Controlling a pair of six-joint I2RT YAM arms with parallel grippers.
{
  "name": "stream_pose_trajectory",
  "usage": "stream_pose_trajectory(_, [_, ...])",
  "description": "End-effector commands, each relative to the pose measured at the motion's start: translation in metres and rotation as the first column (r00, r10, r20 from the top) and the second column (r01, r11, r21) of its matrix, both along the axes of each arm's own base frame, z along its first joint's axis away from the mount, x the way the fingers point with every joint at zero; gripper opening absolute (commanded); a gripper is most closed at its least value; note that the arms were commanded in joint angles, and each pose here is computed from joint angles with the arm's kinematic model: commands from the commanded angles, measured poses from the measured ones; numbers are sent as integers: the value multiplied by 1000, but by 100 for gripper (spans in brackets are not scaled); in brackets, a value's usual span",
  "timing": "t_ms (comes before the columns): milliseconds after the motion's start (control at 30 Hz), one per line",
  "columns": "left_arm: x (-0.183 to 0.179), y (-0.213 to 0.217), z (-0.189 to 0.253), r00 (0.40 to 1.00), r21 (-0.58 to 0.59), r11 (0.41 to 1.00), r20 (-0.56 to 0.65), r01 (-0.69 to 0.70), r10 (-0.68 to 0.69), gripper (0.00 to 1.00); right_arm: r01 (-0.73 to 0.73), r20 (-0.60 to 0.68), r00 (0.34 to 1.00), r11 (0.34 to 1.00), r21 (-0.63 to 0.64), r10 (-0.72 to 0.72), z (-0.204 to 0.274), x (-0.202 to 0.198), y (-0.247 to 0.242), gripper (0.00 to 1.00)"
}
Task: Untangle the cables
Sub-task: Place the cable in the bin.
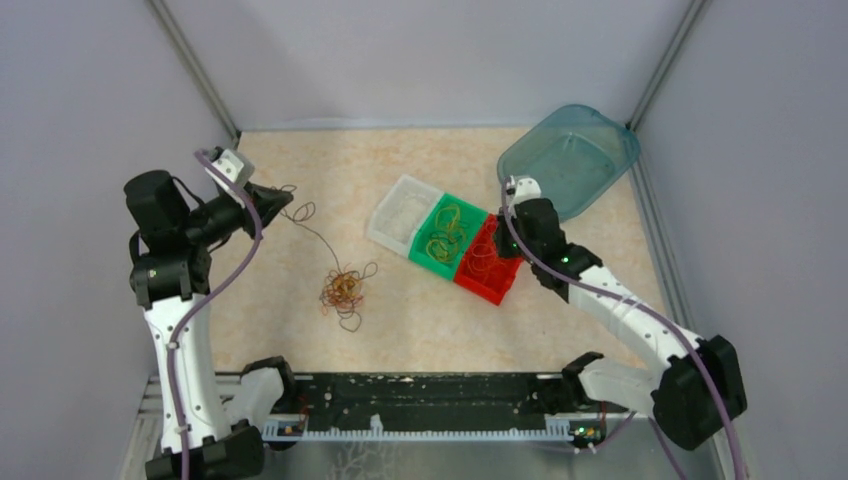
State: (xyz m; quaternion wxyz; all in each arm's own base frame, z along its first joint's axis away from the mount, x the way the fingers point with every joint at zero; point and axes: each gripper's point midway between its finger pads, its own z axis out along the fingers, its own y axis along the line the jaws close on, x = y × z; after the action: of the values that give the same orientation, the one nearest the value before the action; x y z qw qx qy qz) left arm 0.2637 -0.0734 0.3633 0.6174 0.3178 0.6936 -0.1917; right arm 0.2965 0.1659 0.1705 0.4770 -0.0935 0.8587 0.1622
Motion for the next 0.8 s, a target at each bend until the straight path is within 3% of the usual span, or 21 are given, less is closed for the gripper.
stream_pose_trajectory(0, [-14,-15,18,997,-49,996,6,77,-77,0,147,-60,986,983,-112,-154,-32,15,-24,0])
stream_pose_trajectory(100, [-15,-14,17,997,-44,996,9,78,-77,0,182,-100,975,971,-156,-199,-51,17,-31,2])
stream_pose_trajectory(300, [-14,-16,15,996,-50,995,1,89,-89,0,229,-62,968,960,-162,-241,-30,23,-37,46])
stream_pose_trajectory(367, [-14,-16,16,995,-55,994,-1,95,-95,0,214,-16,976,969,-127,-217,-6,26,-33,55])
stream_pose_trajectory(600, [-17,-20,17,993,-80,990,-16,119,-121,0,183,140,973,983,3,-181,83,26,-27,57])
stream_pose_trajectory(700, [-20,-24,19,990,-96,986,-20,137,-140,0,-39,264,965,989,141,0,127,14,9,56])
stream_pose_trajectory(767, [-22,-26,22,989,-110,983,-19,146,-149,0,-287,389,904,925,250,175,156,-5,51,58])
